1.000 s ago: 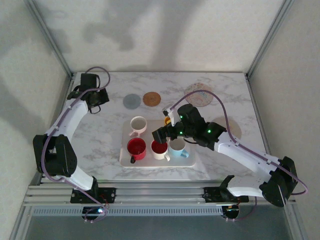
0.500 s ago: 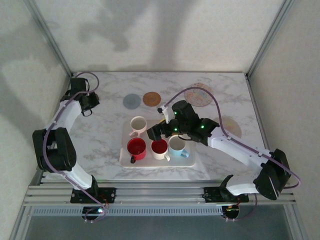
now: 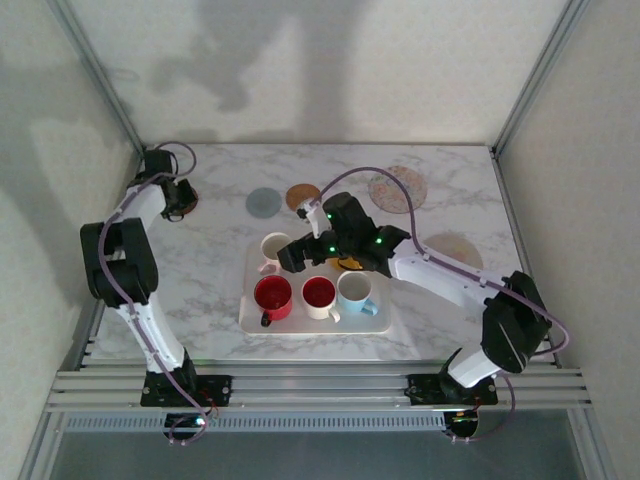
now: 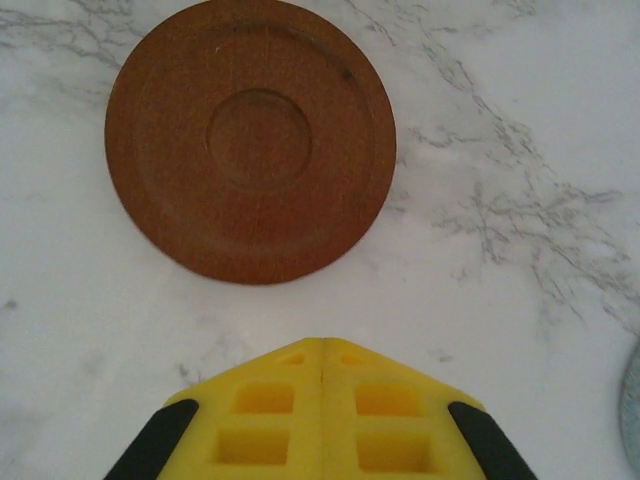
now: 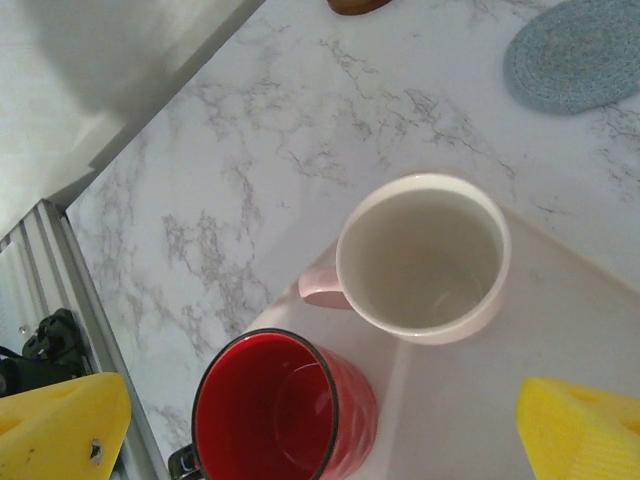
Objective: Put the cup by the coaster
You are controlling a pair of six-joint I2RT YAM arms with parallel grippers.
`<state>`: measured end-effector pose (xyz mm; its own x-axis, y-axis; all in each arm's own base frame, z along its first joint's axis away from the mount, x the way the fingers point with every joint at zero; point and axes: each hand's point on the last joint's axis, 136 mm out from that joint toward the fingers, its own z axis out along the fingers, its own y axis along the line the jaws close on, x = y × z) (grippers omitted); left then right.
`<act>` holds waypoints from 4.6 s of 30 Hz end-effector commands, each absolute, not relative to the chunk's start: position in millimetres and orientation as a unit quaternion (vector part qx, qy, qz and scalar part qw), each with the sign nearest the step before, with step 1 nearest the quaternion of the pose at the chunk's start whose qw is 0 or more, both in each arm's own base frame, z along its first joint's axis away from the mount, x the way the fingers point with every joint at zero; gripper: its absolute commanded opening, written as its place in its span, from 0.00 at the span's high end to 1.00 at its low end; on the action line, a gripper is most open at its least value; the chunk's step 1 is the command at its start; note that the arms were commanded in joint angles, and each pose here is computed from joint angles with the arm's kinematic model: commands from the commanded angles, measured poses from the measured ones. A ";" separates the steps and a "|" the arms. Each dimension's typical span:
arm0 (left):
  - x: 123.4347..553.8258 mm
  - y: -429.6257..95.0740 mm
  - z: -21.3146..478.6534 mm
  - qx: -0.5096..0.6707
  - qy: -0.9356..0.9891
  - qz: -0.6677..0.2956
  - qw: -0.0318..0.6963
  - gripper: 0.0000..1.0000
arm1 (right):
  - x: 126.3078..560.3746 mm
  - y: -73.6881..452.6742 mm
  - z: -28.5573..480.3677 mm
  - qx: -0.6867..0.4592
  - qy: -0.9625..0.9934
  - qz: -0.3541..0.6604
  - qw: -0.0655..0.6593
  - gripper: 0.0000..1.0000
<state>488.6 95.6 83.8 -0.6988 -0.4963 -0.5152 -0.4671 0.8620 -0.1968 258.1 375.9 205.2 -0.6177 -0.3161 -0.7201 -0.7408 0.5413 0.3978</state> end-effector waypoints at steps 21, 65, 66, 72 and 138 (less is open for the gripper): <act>525.4 140.1 60.7 -0.249 0.924 0.045 0.285 1.00 | 288.3 395.6 209.8 -0.346 0.820 0.330 0.314 0.01; 481.0 84.0 16.5 -0.211 0.956 -0.038 0.200 1.00 | 290.2 386.2 212.4 -0.331 0.823 0.325 0.327 0.01; 479.7 81.8 16.3 -0.211 0.957 -0.040 0.198 1.00 | 289.9 385.0 213.0 -0.330 0.824 0.324 0.328 0.01; 473.7 59.0 17.2 -0.192 0.961 -0.058 0.189 1.00 | 286.2 379.4 214.1 -0.329 0.824 0.322 0.331 0.01; 498.1 -19.2 92.7 -0.142 0.953 -0.121 0.239 0.93 | 281.7 349.6 227.6 -0.305 0.834 0.292 0.356 0.01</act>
<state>489.6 -12.4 39.3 -0.8807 -0.3174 -0.3516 -0.2347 0.9371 -0.2583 279.3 360.3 207.9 -0.5777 -0.3308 -0.7462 -0.7275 0.6232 0.2870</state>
